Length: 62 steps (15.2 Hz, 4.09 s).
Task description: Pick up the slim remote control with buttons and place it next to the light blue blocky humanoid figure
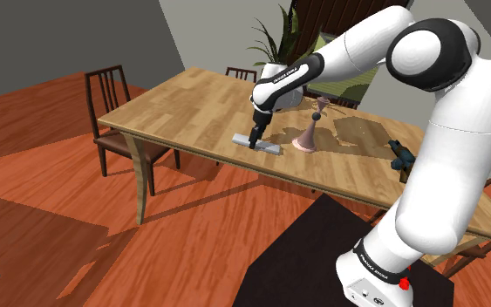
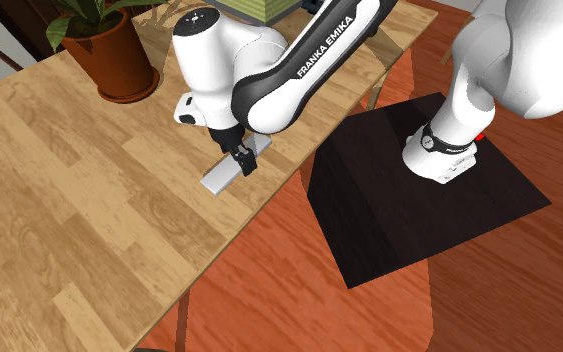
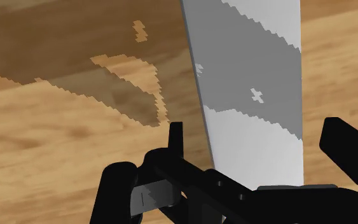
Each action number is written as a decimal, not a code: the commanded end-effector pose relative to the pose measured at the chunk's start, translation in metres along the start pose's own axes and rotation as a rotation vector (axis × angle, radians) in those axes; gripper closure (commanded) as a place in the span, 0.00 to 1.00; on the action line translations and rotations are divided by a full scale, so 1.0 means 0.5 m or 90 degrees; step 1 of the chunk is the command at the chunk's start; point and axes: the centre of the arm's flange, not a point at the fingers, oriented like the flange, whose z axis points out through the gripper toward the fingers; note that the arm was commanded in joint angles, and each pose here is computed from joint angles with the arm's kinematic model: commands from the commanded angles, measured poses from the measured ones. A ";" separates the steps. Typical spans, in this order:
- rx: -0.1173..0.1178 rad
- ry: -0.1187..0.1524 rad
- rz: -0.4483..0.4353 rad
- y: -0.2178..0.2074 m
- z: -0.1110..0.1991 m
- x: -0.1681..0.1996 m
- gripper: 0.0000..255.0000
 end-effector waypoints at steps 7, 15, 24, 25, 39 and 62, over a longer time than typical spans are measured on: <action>0.000 0.000 0.000 0.000 0.001 0.000 1.00; 0.000 0.000 0.000 0.000 -0.010 0.000 1.00; 0.000 0.000 0.000 -0.002 -0.105 0.000 1.00; 0.000 0.000 0.000 -0.002 -0.115 0.000 1.00; 0.000 0.000 0.000 -0.005 -0.263 0.000 1.00; 0.000 0.000 0.000 0.199 -0.350 -0.339 1.00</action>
